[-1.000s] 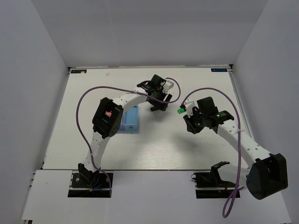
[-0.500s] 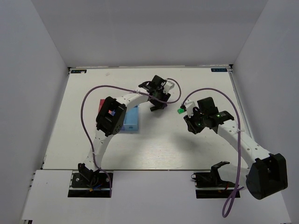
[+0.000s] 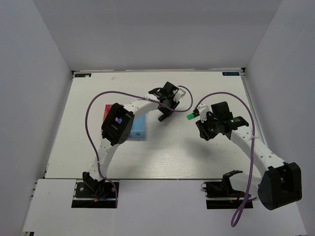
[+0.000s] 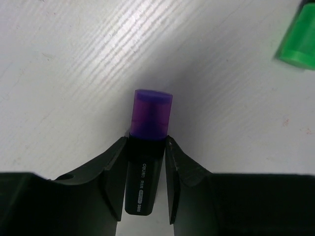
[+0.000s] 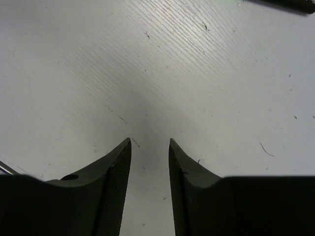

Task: Sort the stationery into containers
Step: Grab a piece of stationery with the left arm, then place the stationery into the container

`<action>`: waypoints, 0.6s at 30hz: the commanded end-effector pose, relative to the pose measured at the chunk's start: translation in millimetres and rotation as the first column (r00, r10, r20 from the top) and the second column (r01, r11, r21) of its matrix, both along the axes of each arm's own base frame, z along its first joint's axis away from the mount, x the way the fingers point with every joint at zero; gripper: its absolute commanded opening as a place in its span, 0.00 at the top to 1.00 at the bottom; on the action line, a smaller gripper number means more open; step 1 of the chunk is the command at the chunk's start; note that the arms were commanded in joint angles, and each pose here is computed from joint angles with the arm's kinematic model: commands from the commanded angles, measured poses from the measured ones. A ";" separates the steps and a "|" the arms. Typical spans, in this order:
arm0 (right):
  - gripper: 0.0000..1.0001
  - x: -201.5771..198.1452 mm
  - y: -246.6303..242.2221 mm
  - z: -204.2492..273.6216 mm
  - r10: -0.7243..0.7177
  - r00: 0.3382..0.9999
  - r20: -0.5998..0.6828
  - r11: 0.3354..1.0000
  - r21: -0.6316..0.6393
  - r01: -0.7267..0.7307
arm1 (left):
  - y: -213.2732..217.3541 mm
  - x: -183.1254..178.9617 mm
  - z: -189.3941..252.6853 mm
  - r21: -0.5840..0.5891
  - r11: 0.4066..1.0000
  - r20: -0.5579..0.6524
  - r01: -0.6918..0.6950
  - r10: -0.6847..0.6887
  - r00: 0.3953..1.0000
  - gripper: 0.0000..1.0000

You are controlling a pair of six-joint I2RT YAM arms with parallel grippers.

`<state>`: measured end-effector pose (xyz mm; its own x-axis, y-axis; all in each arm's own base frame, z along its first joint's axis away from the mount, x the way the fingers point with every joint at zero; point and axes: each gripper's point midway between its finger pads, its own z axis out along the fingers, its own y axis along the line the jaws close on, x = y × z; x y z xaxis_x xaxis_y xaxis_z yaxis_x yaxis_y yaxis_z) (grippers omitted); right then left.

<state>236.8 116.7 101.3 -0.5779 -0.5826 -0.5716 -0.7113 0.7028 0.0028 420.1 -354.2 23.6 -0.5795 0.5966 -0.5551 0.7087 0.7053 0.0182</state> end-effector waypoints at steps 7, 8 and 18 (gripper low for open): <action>0.50 4.6 -10.6 -15.4 -0.039 0.997 -0.061 0.999 -0.012 0.038 | 8.9 -6.4 150.7 -0.187 0.973 0.130 -0.135 0.161 0.978 1.00; 0.50 5.3 -11.7 -14.2 -0.041 0.997 -0.060 0.999 -0.010 0.040 | 12.6 -12.2 174.5 -0.237 0.960 0.146 -0.150 0.187 0.971 1.00; 1.00 0.8 -10.2 -19.4 -0.040 0.992 -0.122 0.999 0.018 0.043 | 130.7 -51.4 183.2 -0.252 0.826 0.284 -0.505 0.561 0.777 1.00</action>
<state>238.2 102.3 78.1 -0.6668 -0.5535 -0.4990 -0.6682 0.7406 0.0713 358.4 -255.7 222.4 -0.5310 0.1957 -0.8245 0.3709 0.9285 -0.0186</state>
